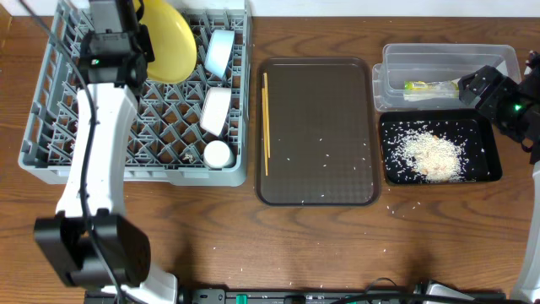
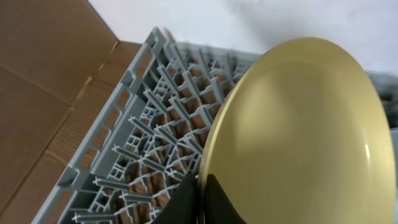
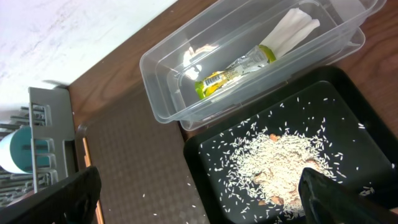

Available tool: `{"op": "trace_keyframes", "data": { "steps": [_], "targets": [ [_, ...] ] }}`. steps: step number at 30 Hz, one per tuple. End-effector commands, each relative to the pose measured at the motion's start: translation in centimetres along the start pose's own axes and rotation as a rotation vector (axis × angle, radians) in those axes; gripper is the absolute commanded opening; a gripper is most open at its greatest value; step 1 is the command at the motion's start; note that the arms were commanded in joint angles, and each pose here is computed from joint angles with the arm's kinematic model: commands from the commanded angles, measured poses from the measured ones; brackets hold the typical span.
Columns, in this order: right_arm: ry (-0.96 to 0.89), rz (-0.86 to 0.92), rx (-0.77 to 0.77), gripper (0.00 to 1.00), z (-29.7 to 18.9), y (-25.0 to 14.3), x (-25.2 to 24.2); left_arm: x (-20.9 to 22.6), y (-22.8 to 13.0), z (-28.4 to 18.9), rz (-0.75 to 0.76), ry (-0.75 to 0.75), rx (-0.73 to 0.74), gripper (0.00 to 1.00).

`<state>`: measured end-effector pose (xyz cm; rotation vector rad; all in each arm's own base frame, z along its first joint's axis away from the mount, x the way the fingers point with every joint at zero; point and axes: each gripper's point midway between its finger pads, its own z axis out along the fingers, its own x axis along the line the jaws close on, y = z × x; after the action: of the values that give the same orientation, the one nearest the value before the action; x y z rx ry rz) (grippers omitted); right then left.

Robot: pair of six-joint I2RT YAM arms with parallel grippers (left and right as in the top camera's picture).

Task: Sort waste into correct bins and load items into the dishwasher
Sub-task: 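Lift the yellow plate and stand it in the dish rack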

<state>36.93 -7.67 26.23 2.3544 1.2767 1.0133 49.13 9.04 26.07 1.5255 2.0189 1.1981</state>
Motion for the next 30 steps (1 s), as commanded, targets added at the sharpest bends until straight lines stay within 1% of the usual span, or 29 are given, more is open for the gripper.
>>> {"op": "trace_keyframes", "data": {
  "steps": [1, 14, 27, 28, 30],
  "targets": [
    [0.004, 0.003, -0.011, 0.99, -0.3, 0.4, 0.2, 0.9, -1.0, 2.0, 0.064, 0.096, 0.026, 0.07],
    [0.004, 0.003, -0.011, 0.99, -0.3, 0.4, 0.2, -0.7, -2.5, 4.5, 0.116, 0.094, 0.062, 0.07],
    [0.004, 0.003, -0.011, 0.99, -0.3, 0.4, 0.2, -2.5, -2.8, 4.0, 0.144, 0.067, 0.066, 0.08],
    [0.004, 0.003, -0.011, 0.99, -0.3, 0.4, 0.2, -2.5, -2.9, 4.0, 0.145, 0.066, 0.069, 0.08],
    [0.004, 0.003, -0.011, 0.99, -0.3, 0.4, 0.2, -2.7, -3.2, 3.9, 0.15, 0.056, 0.081, 0.12]
  ]
}}
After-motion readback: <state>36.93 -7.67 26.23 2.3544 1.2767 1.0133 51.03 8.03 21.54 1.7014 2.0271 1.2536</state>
